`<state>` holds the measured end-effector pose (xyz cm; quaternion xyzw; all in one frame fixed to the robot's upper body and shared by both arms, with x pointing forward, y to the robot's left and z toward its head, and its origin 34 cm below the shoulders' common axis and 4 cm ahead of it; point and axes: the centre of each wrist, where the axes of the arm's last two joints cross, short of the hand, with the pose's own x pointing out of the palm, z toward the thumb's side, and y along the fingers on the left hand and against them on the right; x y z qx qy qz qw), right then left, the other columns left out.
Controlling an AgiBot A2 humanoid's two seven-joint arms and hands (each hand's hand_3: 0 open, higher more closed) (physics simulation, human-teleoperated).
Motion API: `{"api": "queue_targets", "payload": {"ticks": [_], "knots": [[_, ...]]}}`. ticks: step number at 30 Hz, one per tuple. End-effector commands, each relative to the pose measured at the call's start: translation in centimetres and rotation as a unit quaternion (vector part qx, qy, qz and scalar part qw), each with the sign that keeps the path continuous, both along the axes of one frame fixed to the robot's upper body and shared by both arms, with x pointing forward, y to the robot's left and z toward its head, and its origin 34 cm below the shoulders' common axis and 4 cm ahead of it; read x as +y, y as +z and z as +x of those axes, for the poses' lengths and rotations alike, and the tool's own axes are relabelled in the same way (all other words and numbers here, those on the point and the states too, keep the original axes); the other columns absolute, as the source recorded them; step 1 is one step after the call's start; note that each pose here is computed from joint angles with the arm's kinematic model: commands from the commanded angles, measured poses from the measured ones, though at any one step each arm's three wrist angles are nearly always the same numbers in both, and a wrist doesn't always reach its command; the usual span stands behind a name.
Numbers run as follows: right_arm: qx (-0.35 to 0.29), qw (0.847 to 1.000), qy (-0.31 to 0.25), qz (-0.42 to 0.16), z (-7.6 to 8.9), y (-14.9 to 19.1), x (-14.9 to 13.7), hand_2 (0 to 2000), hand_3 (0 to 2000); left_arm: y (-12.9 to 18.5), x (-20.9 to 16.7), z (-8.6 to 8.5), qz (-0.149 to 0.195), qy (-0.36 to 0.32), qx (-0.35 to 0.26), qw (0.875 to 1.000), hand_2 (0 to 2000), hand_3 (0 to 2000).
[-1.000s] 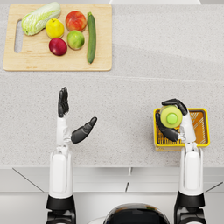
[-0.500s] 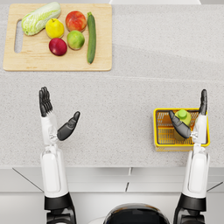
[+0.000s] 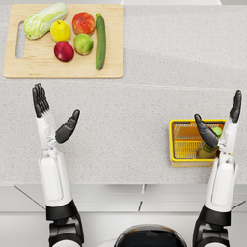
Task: Pick up the green tea and place it into the yellow basket
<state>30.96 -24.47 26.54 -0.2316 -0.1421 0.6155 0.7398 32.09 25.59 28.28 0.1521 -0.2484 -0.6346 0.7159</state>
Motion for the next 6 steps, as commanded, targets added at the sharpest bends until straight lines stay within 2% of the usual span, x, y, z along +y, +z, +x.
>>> {"api": "queue_targets", "payload": {"ticks": [1, 6], "knots": [[0.001, 1.000, 0.000, 0.000, 0.04, -0.04, -0.01, 0, 0, -0.06, 0.03, 0.03, -0.001, 0.000, 0.001, 1.000, 0, 0], [0.003, 1.000, 0.000, 0.001, 0.11, -0.14, -0.02, 0, 0, -0.19, 0.09, 0.08, -0.002, 0.001, 0.004, 1.000, 0, 0]]}}
